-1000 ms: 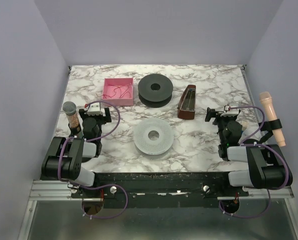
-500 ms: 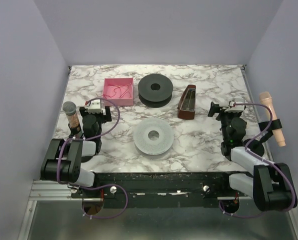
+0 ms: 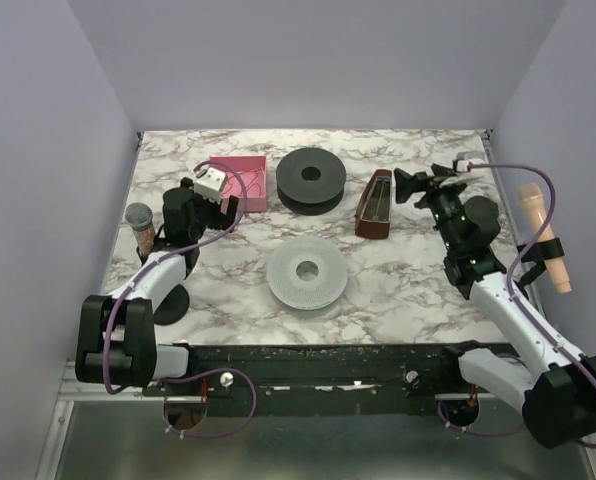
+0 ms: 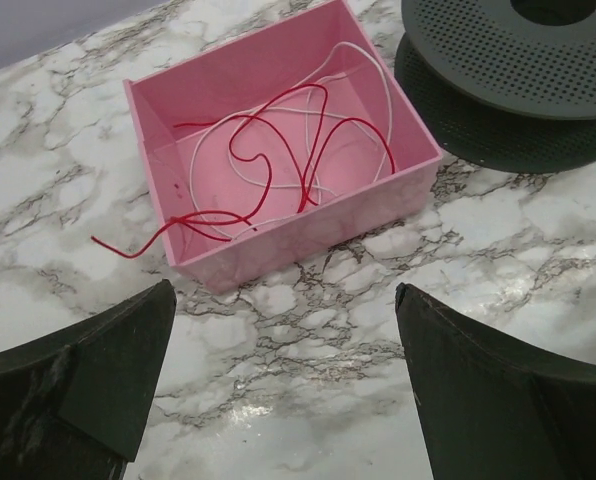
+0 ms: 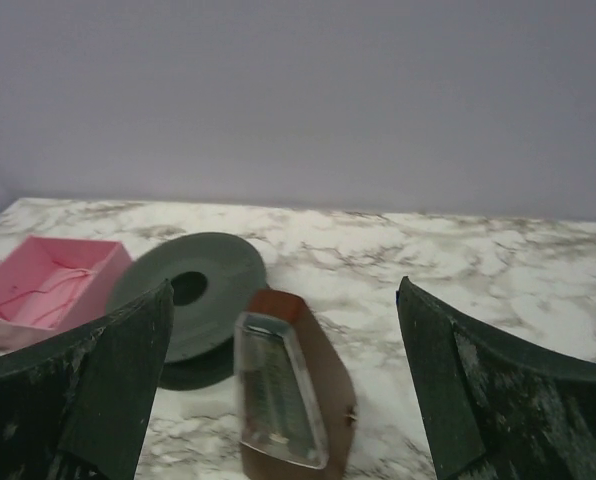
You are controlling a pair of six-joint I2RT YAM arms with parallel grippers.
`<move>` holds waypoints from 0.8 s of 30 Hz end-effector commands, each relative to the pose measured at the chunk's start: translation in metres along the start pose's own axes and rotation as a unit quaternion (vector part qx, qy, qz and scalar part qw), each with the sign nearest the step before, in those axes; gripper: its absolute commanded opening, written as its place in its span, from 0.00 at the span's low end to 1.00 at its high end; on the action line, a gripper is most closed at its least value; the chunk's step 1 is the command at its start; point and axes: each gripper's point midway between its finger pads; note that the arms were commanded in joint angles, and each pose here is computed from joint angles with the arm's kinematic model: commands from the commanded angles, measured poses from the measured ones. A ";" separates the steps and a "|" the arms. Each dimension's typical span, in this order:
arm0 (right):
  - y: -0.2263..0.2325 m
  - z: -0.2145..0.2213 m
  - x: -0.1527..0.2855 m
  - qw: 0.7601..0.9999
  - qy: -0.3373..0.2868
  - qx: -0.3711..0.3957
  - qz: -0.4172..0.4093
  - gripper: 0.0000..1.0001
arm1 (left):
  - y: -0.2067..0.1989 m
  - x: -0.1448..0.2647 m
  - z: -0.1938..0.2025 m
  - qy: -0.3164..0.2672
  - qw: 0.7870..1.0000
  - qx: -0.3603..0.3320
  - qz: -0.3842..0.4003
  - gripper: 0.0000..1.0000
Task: Wrap the cables
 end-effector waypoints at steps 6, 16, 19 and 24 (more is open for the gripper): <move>0.026 0.052 -0.037 0.976 0.191 0.029 0.097 1.00 | -0.015 0.015 -0.019 0.091 0.994 -0.001 0.063 0.99; 0.031 0.107 -0.066 0.952 0.281 0.057 0.104 1.00 | -0.016 0.018 -0.030 0.102 0.993 0.010 0.067 0.99; 0.036 0.115 -0.076 0.950 0.290 0.065 0.090 0.90 | -0.016 0.017 -0.029 0.104 0.992 0.012 0.068 0.99; 0.036 0.131 -0.078 0.942 0.314 0.076 0.090 0.46 | -0.015 0.017 -0.030 0.108 0.992 0.010 0.066 0.99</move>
Point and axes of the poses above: each gripper's point midway between its finger pads, its own x axis back along the fingers, its own y axis along the line the jaws close on, z = x × y, and after that the axes turned 3 degrees about x, right-handed
